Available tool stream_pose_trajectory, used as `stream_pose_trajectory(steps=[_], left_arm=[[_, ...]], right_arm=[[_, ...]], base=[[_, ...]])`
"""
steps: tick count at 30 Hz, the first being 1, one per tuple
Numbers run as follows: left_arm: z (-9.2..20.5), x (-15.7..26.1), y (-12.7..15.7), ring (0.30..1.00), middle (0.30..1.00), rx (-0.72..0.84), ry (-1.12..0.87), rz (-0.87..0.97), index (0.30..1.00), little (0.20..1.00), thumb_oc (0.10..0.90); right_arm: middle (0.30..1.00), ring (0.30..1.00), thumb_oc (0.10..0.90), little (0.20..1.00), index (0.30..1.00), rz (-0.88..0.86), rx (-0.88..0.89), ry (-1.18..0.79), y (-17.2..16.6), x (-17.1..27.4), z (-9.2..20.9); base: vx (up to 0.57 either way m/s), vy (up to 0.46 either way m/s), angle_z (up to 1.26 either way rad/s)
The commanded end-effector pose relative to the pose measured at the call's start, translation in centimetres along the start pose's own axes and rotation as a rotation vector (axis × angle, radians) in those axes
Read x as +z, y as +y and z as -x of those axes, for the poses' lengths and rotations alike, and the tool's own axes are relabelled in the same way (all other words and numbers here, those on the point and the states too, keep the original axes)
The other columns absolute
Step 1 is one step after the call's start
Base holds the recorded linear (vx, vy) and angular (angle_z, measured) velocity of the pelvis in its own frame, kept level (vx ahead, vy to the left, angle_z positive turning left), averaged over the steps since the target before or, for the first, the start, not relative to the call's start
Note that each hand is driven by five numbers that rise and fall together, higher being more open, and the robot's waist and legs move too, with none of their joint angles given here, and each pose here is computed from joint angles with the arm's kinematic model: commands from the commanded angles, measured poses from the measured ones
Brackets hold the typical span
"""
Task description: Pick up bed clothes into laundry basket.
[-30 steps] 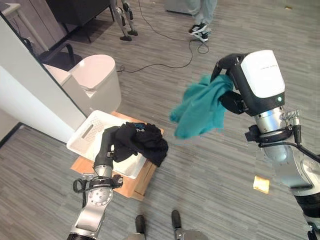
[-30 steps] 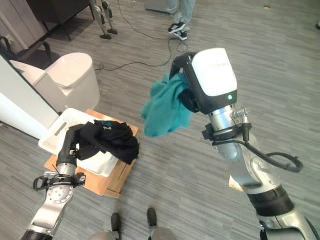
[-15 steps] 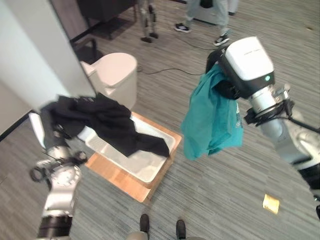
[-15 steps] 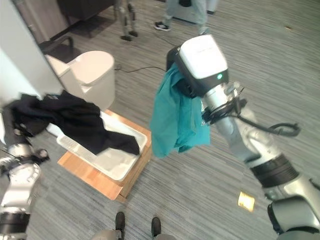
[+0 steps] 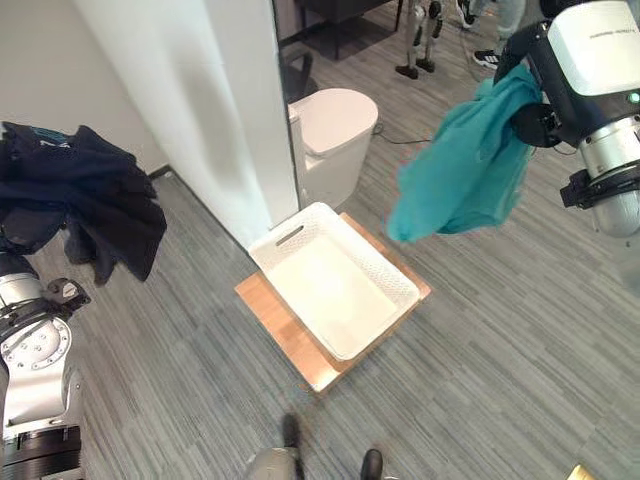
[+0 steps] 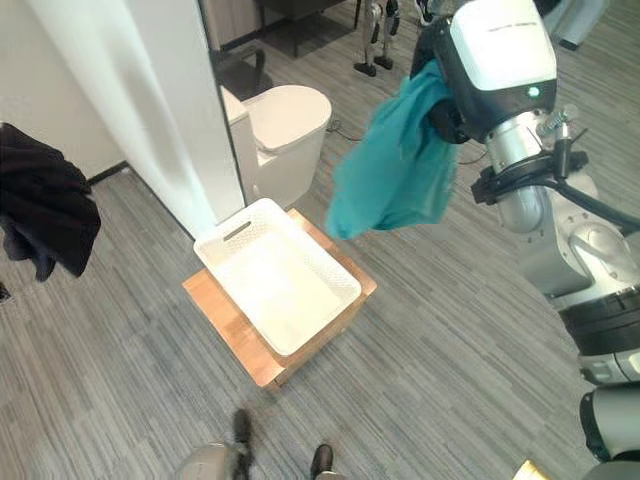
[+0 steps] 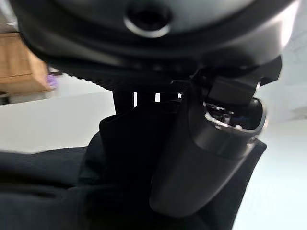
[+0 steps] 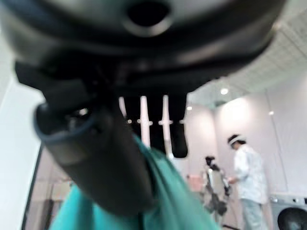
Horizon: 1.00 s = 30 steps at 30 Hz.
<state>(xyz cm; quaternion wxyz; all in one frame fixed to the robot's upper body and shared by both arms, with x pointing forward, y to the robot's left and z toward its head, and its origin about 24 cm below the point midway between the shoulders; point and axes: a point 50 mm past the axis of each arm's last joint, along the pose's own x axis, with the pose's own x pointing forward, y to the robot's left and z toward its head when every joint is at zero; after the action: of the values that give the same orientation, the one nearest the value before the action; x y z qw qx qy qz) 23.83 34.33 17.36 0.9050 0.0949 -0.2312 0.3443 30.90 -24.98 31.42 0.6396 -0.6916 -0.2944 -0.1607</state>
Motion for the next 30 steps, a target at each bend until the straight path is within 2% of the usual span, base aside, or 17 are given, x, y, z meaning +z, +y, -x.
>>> stream_pose_trajectory(steps=[1,7,11,18,30], left_arm=[[-0.1,4.3,-0.9,0.3,0.3,-0.091,-0.24,0.077,0.3,0.3,0.4],[0.0,2.0,-2.5,0.3,0.3,-0.149,-0.12,0.089,0.3,0.3,0.4],[0.4,0.4,-2.5,0.3,0.3,-0.17,-0.041,0.072,0.3,0.3,0.4],[1.6,-1.3,-1.0,0.3,0.3,-0.193,0.037,0.006,0.3,0.3,0.4],[3.8,-3.6,-0.2,0.3,0.3,-0.178,0.159,0.007,0.3,0.3,0.4]], right_arm=[[0.3,0.3,0.4,0.3,0.3,0.068,-0.178,0.037,-3.3,-0.9,-1.2],[0.3,0.3,0.4,0.3,0.3,0.111,-0.204,0.086,-4.0,-1.9,-1.4],[0.3,0.3,0.4,0.3,0.3,0.099,-0.164,0.143,-2.7,-3.0,-0.9],[0.3,0.3,0.4,0.3,0.3,0.07,-0.132,0.173,-2.2,-3.6,-0.4],[0.3,0.3,0.4,0.3,0.3,-0.007,-0.078,0.081,-0.7,-1.0,-0.4]], base=[[0.09,0.162,0.52],[0.0,0.064,0.42],[0.05,0.034,0.6],[0.02,-0.004,0.32],[0.01,-0.007,-0.06]])
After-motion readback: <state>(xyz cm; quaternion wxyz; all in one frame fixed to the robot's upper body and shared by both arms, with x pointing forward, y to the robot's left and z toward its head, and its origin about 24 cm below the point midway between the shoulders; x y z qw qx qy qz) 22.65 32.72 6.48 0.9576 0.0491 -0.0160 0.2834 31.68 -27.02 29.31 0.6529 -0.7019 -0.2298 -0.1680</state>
